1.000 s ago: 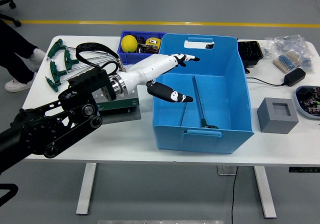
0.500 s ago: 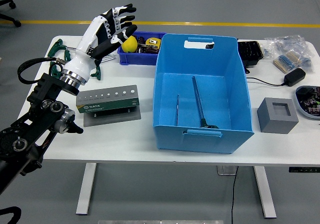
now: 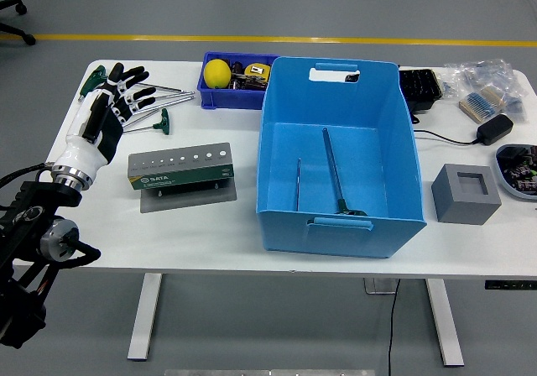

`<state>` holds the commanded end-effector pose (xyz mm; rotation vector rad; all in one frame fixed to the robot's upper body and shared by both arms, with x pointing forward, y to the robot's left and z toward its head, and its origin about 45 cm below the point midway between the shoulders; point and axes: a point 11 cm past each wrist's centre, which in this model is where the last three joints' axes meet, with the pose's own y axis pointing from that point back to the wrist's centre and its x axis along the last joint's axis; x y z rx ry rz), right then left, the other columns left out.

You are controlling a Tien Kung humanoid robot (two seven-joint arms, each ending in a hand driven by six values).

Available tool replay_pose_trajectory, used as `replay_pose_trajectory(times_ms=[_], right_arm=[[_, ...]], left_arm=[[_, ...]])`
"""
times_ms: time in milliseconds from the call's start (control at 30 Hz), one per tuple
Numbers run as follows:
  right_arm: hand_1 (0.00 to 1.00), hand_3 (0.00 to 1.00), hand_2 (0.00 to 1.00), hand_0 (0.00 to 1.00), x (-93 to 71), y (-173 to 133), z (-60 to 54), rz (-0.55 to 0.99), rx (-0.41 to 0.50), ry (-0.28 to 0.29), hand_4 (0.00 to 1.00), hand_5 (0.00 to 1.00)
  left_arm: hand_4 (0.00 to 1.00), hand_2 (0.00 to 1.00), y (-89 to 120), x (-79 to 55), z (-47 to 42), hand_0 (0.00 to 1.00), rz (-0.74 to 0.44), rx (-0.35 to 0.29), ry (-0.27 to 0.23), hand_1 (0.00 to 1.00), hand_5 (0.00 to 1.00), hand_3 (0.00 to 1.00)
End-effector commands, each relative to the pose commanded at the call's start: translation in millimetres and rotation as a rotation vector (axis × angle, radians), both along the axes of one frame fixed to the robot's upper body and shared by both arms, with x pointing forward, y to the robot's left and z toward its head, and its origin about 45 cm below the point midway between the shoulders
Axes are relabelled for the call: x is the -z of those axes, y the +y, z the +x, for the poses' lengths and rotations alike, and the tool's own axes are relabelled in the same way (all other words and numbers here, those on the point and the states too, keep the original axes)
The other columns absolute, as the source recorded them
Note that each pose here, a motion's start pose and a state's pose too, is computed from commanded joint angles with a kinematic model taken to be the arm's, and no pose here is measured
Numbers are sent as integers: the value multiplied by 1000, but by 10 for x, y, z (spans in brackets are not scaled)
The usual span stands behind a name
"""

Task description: Lift tool from toolbox,place it in box,lift tool from toolbox,place it in box

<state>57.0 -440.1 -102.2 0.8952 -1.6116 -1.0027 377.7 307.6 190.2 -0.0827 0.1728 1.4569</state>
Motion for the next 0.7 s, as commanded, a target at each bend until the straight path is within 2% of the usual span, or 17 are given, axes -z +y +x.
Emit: replay_pose_trajectory(times_ms=[133,267,333,467,567,700], right_arm=[[725,596,767,734,7,15,-15,1,-13,11,841,738],[725,596,767,734,14,27,-29,4,-16,17,841,738],[722,597,767,732,13,27,-21,5,-14,13,841,737],[722,597,767,732,10,26,-1,4,-12,6,841,737],[723,596,767,733,12,31,1,4,-10,4,840,736],[722,597,766,733,5,25,29,2,-14,-2,837,732]], left_arm=[[926,780,190,147,-109,671,35,-31,76,692,788,714],[926,780,337,236,-230,671,15,-99,98,692,788,714],[930,783,446,271,-313,682,-12,-153,101,697,791,714],[930,783,626,277,-406,682,-42,-234,89,697,791,714],[929,786,698,224,-423,688,-58,-264,68,698,790,714],[927,787,690,126,-416,687,-65,-264,38,697,786,715]])
